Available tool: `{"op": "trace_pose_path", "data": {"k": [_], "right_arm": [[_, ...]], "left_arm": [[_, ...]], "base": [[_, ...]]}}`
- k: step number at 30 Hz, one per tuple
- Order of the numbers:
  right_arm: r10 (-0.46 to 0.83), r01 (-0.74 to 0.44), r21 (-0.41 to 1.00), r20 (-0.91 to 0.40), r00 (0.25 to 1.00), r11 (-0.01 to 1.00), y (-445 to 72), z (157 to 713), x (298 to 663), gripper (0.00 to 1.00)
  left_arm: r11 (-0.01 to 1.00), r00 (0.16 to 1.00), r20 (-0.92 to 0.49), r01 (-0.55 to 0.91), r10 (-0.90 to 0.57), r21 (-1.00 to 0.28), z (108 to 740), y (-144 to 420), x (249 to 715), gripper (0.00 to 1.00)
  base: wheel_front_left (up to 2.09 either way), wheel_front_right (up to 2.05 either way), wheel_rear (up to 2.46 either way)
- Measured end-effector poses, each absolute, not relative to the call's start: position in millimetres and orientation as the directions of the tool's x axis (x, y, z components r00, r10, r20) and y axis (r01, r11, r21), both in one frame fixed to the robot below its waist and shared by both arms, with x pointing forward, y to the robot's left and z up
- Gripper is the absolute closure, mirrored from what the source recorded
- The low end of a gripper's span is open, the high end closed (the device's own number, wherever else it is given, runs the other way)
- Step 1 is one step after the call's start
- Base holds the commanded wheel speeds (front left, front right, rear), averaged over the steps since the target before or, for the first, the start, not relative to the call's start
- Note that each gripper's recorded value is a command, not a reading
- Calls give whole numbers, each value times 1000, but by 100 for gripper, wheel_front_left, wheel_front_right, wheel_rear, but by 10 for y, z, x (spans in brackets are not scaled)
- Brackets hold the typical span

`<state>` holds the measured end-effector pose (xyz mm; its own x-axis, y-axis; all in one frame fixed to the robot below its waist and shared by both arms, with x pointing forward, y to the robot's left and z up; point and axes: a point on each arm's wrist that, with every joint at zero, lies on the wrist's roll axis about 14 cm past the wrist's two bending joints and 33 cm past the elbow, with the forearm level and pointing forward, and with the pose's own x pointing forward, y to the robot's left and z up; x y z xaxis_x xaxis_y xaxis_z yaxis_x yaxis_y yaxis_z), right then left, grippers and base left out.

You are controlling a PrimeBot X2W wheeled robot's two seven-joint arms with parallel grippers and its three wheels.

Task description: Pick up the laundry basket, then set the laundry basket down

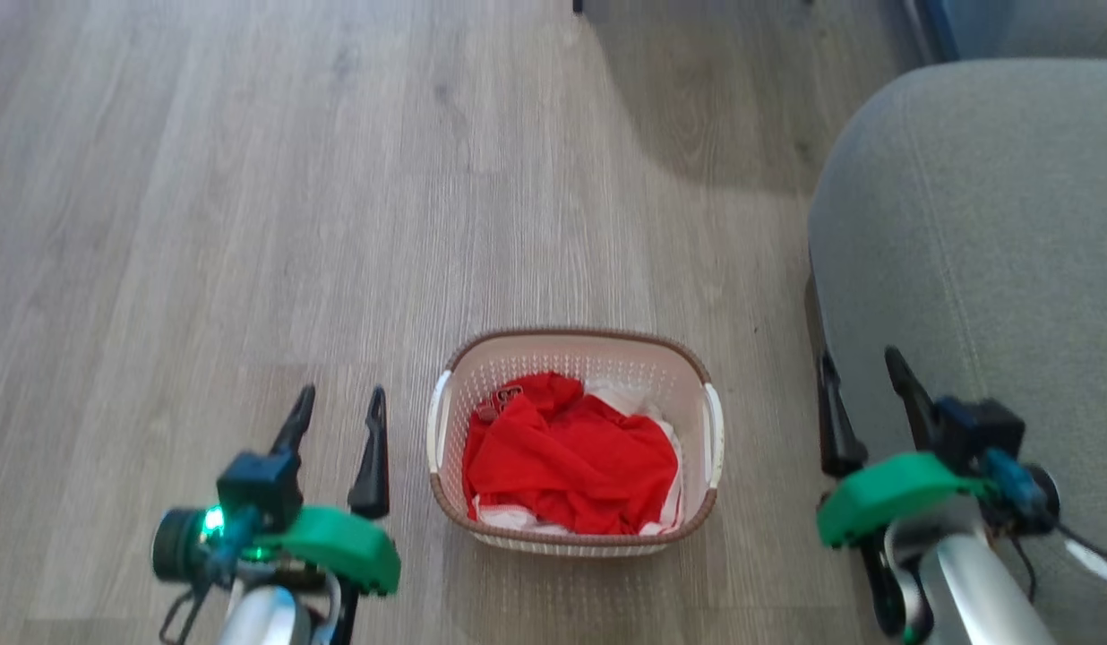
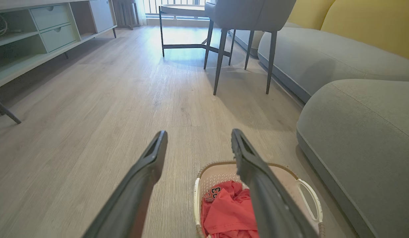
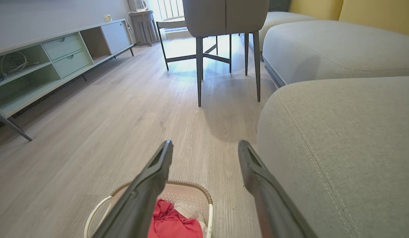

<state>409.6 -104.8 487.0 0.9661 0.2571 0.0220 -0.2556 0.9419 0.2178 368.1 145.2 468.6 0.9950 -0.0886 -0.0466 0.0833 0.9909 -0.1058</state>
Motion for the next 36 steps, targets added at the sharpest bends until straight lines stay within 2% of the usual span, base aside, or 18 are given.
{"op": "trace_pose_path", "data": {"k": [9,17,36], "right_arm": [[241,-248,220,57,969,943,-1115,4970,3789,0],[211,-219,233,61,976,947,-1194,4977,3626,0],[198,-207,233,63,978,950,-1238,4986,3605,0]], "left_arm": [[997,996,-72,47,-52,-68,4598,1543,3322,0],[996,997,-68,40,-46,-77,4609,1558,3269,0],[996,997,-66,29,-35,-88,4612,1602,3236,0]], "base": [[0,0,0],[0,0,0],[0,0,0]]}}
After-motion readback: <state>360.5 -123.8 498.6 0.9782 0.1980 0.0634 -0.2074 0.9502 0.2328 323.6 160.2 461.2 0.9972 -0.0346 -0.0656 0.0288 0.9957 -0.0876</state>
